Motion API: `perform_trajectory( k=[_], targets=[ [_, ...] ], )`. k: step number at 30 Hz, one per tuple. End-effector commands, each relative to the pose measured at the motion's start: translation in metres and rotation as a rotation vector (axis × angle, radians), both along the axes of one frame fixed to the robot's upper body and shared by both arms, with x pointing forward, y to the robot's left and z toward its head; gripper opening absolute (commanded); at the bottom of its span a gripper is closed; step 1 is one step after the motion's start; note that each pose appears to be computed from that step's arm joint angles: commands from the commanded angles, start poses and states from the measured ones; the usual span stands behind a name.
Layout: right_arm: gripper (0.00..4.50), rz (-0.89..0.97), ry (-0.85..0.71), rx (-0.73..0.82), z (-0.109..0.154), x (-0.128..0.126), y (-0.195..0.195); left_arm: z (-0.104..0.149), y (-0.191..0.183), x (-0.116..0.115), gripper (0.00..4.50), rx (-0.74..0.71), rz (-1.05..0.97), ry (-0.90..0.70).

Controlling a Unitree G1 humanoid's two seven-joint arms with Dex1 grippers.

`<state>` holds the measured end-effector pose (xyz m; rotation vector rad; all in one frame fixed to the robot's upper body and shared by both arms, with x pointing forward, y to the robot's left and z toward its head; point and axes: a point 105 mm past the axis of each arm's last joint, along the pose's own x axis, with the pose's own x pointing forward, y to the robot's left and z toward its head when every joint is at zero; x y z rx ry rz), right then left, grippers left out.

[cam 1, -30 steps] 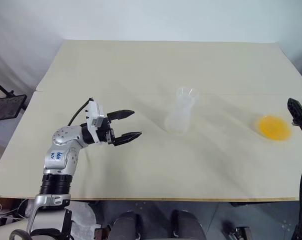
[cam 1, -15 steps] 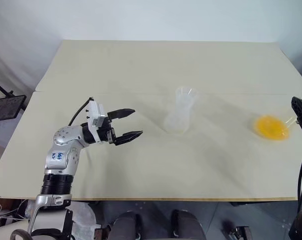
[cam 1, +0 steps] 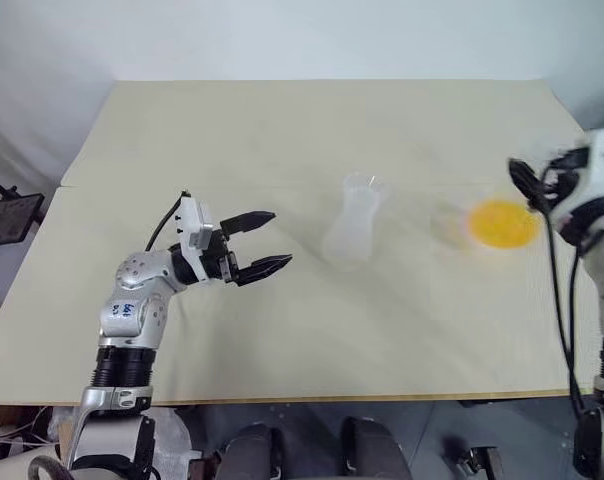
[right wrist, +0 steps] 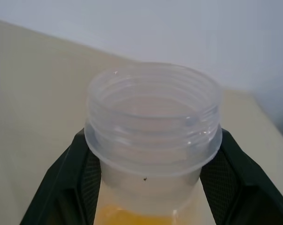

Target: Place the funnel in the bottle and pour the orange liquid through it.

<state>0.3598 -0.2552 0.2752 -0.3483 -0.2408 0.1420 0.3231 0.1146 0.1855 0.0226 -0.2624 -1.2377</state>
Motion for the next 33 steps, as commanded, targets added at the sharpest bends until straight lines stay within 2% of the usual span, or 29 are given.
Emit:
perform_trajectory(
  k=[1, 7, 12, 27, 33],
  targets=[
    [2.45, 0.028, -0.132, -0.141, 0.022, -0.01, 0.031, 0.013, -0.003, -0.002, 4.5, -0.037, 0.001, -0.052],
    [2.45, 0.048, -0.19, -0.472, 0.013, -0.008, 0.064, 0.011, -0.006, -0.002, 4.5, -0.046, 0.009, -0.053],
    [2.45, 0.033, -0.262, -0.561, 0.018, -0.007, 0.072, 0.009, -0.008, -0.003, 4.5, -0.046, 0.01, -0.053],
    [2.45, 0.059, -0.434, -0.874, 0.007, -0.007, 0.112, 0.006, -0.019, -0.005, 4.5, -0.033, -0.004, -0.091],
    [2.45, 0.027, -0.476, -0.929, 0.007, -0.005, 0.114, 0.006, -0.024, -0.003, 4.5, -0.039, -0.011, -0.094]
  ],
)
